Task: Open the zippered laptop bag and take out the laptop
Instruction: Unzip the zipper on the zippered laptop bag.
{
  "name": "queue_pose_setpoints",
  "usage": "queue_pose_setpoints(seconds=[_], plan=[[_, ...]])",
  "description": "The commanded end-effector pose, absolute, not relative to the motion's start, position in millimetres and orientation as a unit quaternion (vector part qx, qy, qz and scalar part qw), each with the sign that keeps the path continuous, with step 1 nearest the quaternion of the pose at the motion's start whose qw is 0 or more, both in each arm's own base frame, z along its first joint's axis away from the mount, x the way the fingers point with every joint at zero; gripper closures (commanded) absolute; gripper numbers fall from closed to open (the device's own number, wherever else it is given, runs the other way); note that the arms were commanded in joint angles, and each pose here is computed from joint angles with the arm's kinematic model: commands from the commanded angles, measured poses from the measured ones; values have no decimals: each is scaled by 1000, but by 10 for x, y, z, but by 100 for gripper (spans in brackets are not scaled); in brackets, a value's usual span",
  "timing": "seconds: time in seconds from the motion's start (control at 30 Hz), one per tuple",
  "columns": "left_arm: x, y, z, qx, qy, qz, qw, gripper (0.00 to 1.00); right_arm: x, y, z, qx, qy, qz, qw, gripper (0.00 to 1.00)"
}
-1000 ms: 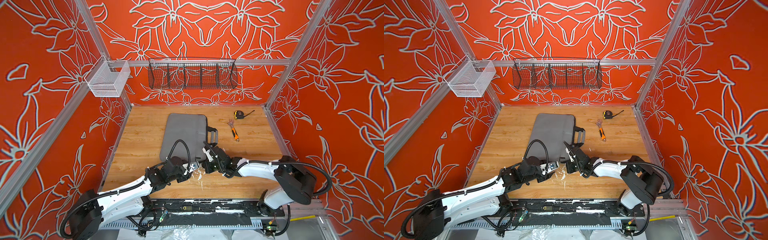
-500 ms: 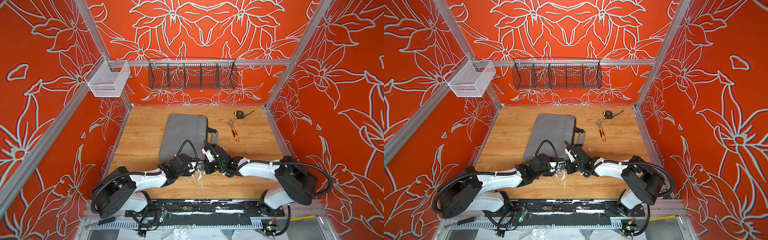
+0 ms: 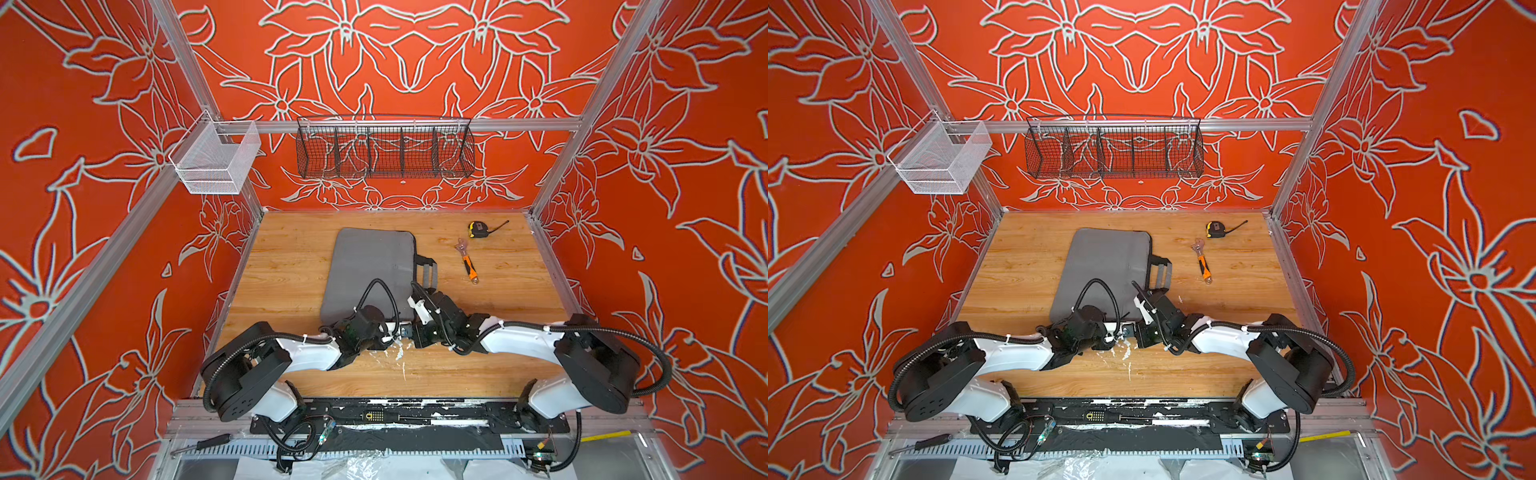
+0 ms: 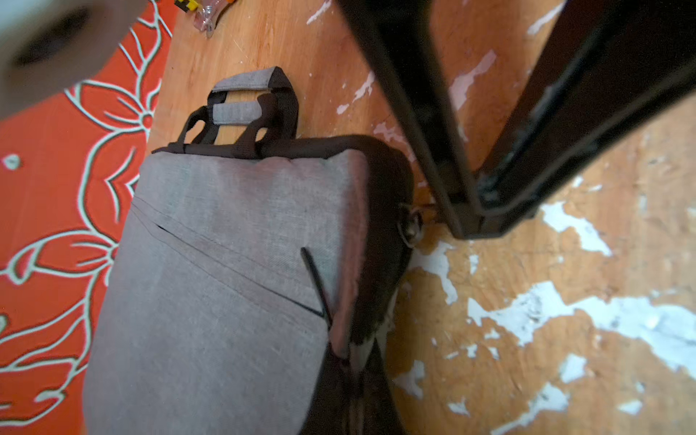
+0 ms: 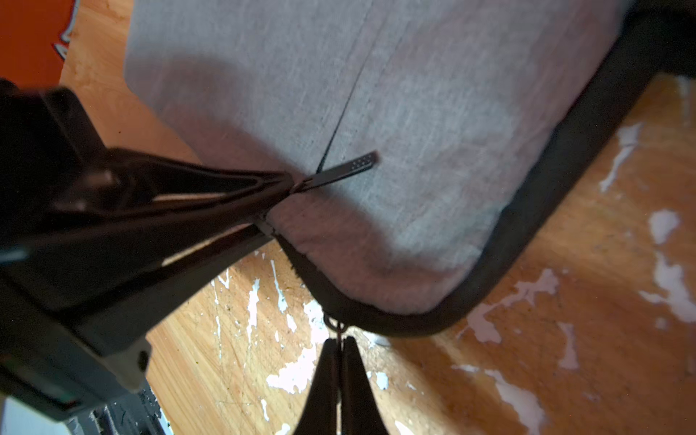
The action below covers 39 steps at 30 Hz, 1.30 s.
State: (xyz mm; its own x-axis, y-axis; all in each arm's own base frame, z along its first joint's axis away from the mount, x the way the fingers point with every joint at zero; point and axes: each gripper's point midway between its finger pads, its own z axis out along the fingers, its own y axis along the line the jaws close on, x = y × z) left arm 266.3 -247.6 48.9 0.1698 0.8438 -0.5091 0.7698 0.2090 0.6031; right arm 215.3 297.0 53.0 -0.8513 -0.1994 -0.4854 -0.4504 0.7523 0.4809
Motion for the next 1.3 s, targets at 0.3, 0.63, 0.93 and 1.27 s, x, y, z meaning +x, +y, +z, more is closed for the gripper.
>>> queue_pose_setpoints(seconds=[0.3, 0.63, 0.93, 1.27], plan=[[2474, -2358, 706, 624, 634, 30, 456, 100, 2396, 2610, 728, -156, 931, 193, 268, 100], [2326, -2278, 797, 606, 641, 13, 472, 100, 2590, 2242, 622, -106, 951, 139, 254, 100], [2101, -2220, 761, 604, 649, -7, 462, 100, 2894, 2354, 596, -65, 947, 168, 265, 100], [2026, -2282, 821, 605, 643, -21, 468, 63, 2768, 2683, 627, -86, 929, 262, 247, 100]])
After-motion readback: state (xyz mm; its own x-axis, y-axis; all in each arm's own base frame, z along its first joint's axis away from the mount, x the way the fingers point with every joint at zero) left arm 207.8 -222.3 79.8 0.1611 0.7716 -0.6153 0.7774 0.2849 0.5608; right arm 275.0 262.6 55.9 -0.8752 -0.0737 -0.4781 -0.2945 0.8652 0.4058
